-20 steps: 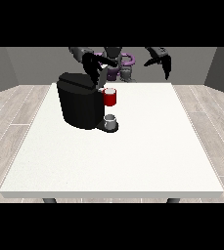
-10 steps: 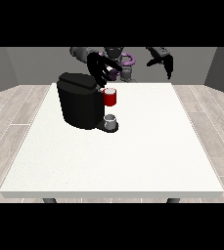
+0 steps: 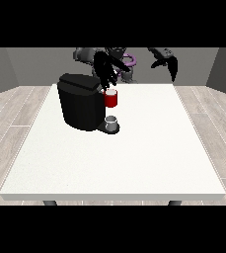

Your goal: Insert the coffee pod into the coffee machine and close the lid

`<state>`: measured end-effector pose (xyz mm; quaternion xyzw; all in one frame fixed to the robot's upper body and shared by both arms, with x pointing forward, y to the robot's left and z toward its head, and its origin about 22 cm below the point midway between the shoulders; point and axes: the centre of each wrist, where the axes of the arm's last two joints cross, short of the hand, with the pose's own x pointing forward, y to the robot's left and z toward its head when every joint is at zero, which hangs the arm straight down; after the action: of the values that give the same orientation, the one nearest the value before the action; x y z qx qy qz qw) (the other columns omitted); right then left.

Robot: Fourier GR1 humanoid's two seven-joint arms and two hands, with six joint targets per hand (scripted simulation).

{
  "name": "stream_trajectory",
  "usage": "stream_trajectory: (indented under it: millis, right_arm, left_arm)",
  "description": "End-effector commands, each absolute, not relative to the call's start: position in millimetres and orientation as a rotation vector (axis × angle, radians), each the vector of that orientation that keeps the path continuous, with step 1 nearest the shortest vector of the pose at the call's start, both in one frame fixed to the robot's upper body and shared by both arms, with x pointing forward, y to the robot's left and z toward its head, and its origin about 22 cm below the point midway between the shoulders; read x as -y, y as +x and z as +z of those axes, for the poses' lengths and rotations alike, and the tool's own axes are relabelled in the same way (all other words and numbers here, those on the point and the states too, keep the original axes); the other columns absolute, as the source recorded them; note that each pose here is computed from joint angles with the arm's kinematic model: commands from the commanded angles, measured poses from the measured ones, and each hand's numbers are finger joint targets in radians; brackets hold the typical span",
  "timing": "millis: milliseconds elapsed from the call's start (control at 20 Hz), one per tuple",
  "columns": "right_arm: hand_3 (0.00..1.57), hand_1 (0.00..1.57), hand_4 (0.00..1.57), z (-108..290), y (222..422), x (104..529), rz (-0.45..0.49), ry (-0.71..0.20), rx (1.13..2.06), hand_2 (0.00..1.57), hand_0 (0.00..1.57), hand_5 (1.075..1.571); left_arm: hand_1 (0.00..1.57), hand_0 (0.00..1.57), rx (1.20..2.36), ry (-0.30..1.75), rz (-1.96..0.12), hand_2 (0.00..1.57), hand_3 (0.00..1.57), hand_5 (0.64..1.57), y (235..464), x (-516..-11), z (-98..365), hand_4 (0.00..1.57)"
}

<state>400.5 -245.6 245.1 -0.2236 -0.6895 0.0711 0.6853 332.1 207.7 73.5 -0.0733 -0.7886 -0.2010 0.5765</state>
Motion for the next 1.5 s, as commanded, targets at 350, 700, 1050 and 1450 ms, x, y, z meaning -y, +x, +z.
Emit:
stream_trajectory:
  millis: [350,700,1050,1450]
  right_arm:
    - [0.00,0.00,0.00,328.5,388.3,188.7,0.321,-0.384,2.016,0.00,0.00,1.571]
    - [0.00,0.00,0.13,293.0,410.6,156.4,0.354,-0.306,2.009,0.00,0.00,1.571]
    - [0.00,0.00,0.00,271.4,419.7,133.0,0.393,-0.206,2.014,0.00,0.00,1.571]
    - [0.00,0.00,0.26,198.0,401.0,96.3,0.512,0.046,2.040,0.00,0.00,1.571]
  left_arm:
    - [0.00,0.00,1.953,-0.228,-0.565,0.00,0.00,1.571,345.4,-202.0,107.7,0.22]
    - [0.00,0.00,1.931,-0.235,-0.568,0.00,0.00,1.571,343.1,-198.3,115.2,0.30]
    - [0.00,0.00,1.904,-0.252,-0.549,0.00,0.00,1.571,330.0,-192.0,100.7,0.25]
    - [0.00,0.00,1.803,-0.142,-0.368,0.00,0.00,1.571,318.8,-245.0,64.2,0.27]
